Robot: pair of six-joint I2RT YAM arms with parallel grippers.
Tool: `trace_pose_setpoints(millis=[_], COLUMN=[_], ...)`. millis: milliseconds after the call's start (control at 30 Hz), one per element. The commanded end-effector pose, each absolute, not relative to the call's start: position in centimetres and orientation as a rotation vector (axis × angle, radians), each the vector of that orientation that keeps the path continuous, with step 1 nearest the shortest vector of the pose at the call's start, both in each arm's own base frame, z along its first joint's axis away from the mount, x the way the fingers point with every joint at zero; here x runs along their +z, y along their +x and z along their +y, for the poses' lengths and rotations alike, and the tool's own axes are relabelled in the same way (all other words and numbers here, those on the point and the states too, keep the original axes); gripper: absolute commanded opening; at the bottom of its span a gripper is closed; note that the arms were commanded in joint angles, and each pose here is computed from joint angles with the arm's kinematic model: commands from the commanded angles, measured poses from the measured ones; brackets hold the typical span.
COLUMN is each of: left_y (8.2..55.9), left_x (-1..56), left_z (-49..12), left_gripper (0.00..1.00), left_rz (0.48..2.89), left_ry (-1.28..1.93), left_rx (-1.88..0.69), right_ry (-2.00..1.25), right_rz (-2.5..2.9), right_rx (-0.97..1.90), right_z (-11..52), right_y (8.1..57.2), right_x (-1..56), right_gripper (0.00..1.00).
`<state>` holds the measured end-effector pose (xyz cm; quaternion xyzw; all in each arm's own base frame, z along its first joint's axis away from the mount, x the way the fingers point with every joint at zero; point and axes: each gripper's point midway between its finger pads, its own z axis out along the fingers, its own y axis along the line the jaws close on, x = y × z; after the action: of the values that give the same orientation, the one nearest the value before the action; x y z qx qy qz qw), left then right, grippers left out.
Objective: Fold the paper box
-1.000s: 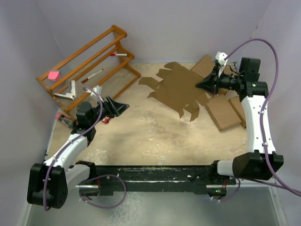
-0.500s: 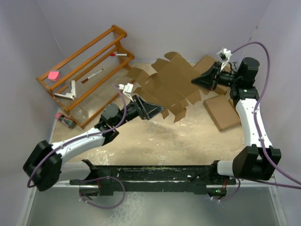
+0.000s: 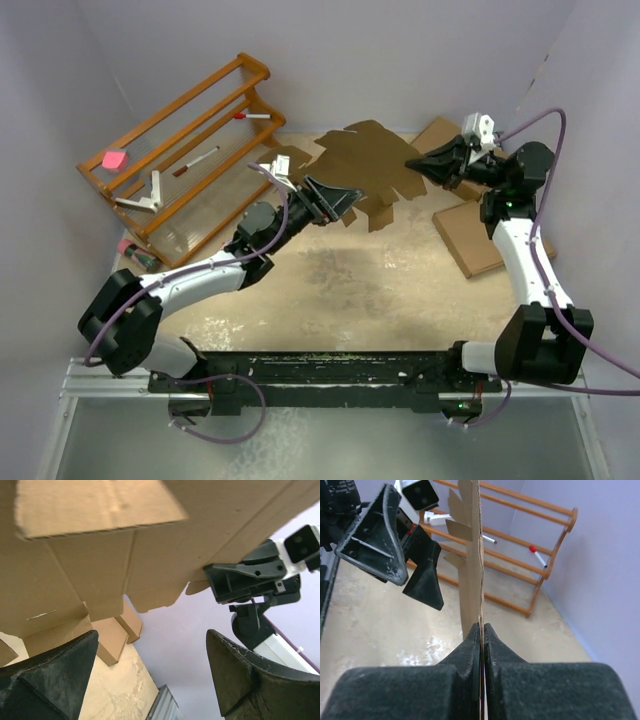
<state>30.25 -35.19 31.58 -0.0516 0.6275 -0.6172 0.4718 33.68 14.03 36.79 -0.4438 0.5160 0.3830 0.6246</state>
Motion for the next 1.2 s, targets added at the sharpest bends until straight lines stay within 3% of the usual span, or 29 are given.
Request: trace_pose_setpoints(millis=[0,167,267,333,467,867,1167], left_y=[31.4,32.0,31.7,31.3,30.5,29.6,31.5], left_x=[34.9,36.1,36.3,36.3,36.5,38.6,37.3], left_z=[-35.1,-35.5,-35.2,-34.5,-32.9,-30.3,-32.7], left_gripper=[0.91,0.91,0.91,0.91,0.91,0.91,0.91], left_rz=[1.363,1.283,1.243,1.221,1.186,1.169,1.272], left_ry=[-0.110,-0.015,0.030,0.037,0.047,0.001,-0.089], left_rx=[-1.499,-1.424,-1.390,-1.371,-1.313,-1.248,-1.354], right_ry=[-1.114,-1.075,-0.635,-0.759,-0.715,-0.016,-0.083], right_rz=[0.984,1.123,1.639,1.624,1.600,1.880,1.848], right_rx=[0.735,0.877,1.054,0.735,0.527,1.086,1.331], right_z=[14.7,15.2,14.6,13.5,11.8,13.9,16.1], right_y=[32.6,31.4,31.6,33.0,33.3,34.7,32.6], right_x=[40.6,41.9,42.0,41.6,42.6,40.1,40.7], right_gripper=[0.00,0.00,0.00,0.00,0.00,0.00,0.00])
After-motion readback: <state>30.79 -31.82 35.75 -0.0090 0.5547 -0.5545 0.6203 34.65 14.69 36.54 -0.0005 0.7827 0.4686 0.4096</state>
